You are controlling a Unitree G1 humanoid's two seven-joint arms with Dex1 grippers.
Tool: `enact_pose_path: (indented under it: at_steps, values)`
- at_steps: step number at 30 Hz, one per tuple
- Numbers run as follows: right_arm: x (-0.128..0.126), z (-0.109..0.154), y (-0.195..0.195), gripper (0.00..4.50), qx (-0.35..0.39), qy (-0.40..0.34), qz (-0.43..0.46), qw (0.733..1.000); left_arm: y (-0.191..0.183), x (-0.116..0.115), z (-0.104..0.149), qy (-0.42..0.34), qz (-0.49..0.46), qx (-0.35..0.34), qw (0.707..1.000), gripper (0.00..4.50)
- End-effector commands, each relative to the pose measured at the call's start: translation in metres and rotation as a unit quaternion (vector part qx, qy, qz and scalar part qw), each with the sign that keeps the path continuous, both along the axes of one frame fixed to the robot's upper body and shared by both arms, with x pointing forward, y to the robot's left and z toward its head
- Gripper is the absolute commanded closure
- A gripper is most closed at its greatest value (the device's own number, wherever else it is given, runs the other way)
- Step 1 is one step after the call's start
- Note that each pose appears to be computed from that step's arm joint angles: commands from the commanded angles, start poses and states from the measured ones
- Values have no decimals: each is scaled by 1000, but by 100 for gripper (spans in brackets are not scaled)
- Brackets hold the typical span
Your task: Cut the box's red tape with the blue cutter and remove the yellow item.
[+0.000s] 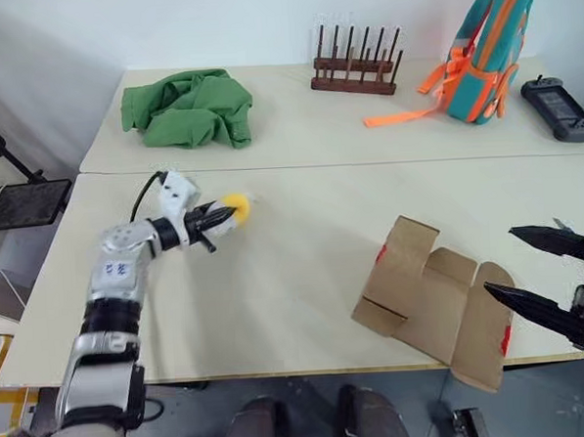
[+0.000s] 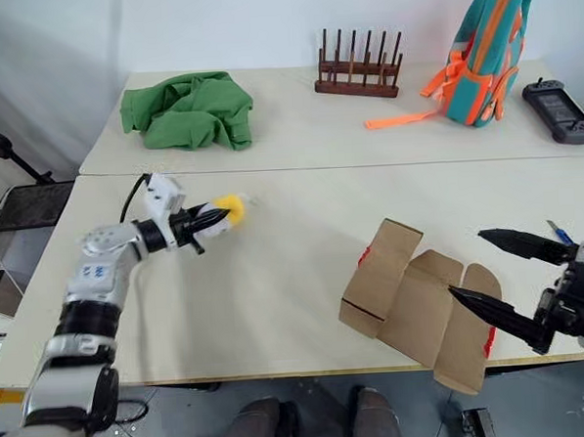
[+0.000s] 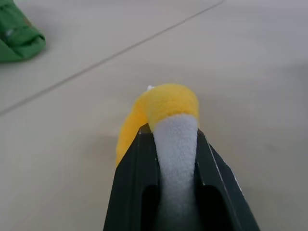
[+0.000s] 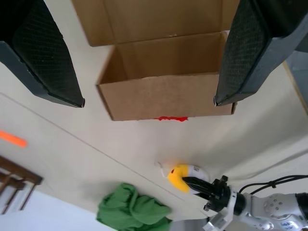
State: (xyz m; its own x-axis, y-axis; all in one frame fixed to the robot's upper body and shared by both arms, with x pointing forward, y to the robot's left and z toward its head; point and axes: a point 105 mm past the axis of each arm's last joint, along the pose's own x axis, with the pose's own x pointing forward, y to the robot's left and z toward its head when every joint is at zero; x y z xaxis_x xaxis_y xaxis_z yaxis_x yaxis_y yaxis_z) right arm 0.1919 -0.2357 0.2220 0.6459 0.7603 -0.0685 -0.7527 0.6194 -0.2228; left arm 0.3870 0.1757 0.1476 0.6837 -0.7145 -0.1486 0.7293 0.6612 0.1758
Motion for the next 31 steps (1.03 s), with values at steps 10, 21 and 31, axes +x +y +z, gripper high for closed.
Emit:
enact_pose_path:
  at_steps: [10, 21, 31]
  values:
    - [15, 0, 4, 0, -13, -18, 73, 997, 63, -65, 40, -33, 21, 42, 998, 136]
    - [28, -5, 0, 0, -31, -25, 91, 995, 117, -114, 41, -33, 87, 0, 996, 1]
    - [16, -17, -17, 0, -59, -15, 69, 996, 140, -132, 40, -51, 130, 7, 990, 1]
